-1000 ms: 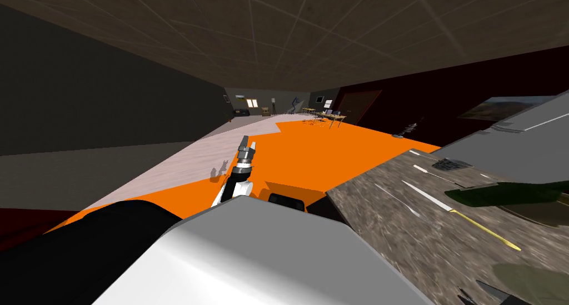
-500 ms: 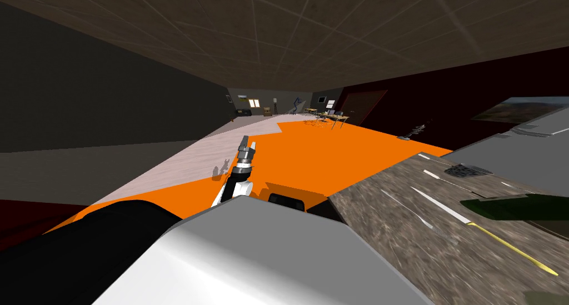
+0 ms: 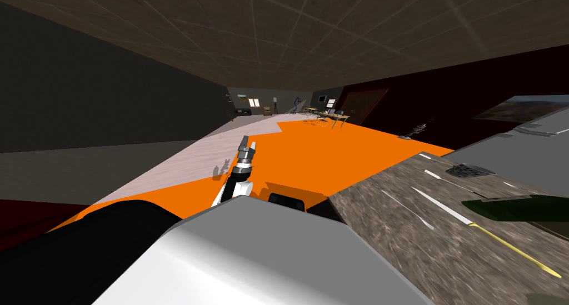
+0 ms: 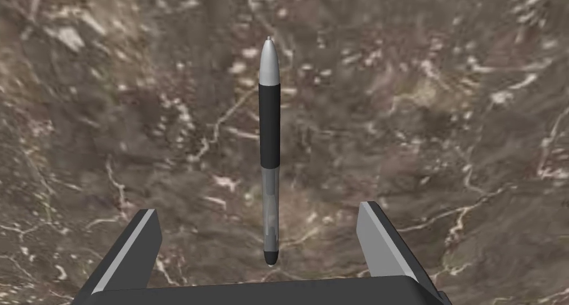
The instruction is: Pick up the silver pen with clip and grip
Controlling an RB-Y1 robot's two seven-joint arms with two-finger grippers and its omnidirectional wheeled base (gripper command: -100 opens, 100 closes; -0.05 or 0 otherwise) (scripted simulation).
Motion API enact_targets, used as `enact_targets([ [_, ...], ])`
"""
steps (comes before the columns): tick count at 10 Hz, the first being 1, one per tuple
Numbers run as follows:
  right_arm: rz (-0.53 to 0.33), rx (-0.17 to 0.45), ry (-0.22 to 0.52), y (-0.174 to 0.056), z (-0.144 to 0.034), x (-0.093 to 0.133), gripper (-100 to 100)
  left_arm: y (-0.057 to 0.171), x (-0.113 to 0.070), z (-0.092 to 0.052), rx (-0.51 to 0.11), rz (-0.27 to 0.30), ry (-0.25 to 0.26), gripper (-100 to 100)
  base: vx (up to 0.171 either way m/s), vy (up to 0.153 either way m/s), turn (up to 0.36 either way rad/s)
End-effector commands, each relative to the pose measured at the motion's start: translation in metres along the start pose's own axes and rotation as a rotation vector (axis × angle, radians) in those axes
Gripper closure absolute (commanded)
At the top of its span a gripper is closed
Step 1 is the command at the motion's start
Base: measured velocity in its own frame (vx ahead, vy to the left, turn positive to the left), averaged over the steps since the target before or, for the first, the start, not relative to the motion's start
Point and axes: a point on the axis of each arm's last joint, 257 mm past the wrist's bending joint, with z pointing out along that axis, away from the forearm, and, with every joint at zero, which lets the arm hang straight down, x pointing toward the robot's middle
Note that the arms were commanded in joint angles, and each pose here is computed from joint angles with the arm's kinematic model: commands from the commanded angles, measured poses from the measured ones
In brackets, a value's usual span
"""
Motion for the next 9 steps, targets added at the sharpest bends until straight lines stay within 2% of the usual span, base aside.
enact_targets([
  [1,0.005,0.002,-0.016,-0.005,0.005,-0.012,-100,0.0,0.0,0.0,0.0,0.0,0.0,0,-0.034,-0.006,-0.025],
  [2,-0.007,-0.003,-0.003,-0.004,0.005,-0.008,-100,0.0,0.0,0.0,0.0,0.0,0.0,0,-0.026,-0.002,-0.007],
  [3,0.0,0.0,-0.019,-0.009,0.008,-0.019,-100,0.0,0.0,0.0,0.0,0.0,0.0,0,-0.032,0.002,-0.021],
  [4,-0.012,-0.005,-0.005,-0.007,0.008,-0.016,-100,0.0,0.0,0.0,0.0,0.0,0.0,0,-0.028,0.003,-0.01],
  [5,0.001,0.0,-0.025,-0.012,0.011,-0.028,-100,0.0,0.0,0.0,0.0,0.0,0.0,0,-0.032,0.0,-0.021],
  [6,-0.015,-0.005,-0.008,-0.011,0.012,-0.024,-100,0.0,0.0,0.0,0.0,0.0,0.0,0,-0.026,0.002,-0.01],
  [7,-0.002,0.0,-0.028,-0.016,0.015,-0.036,-100,0.0,0.0,0.0,0.0,0.0,0.0,0,-0.029,0.001,-0.022],
  [8,-0.021,-0.006,-0.007,-0.015,0.015,-0.031,-100,0.0,0.0,0.0,0.0,0.0,0.0,0,-0.024,0.0,-0.008],
  [9,-0.01,-0.002,-0.023,-0.02,0.018,-0.042,-100,0.0,0.0,0.0,0.0,0.0,0.0,0,-0.036,-0.004,-0.024],
])
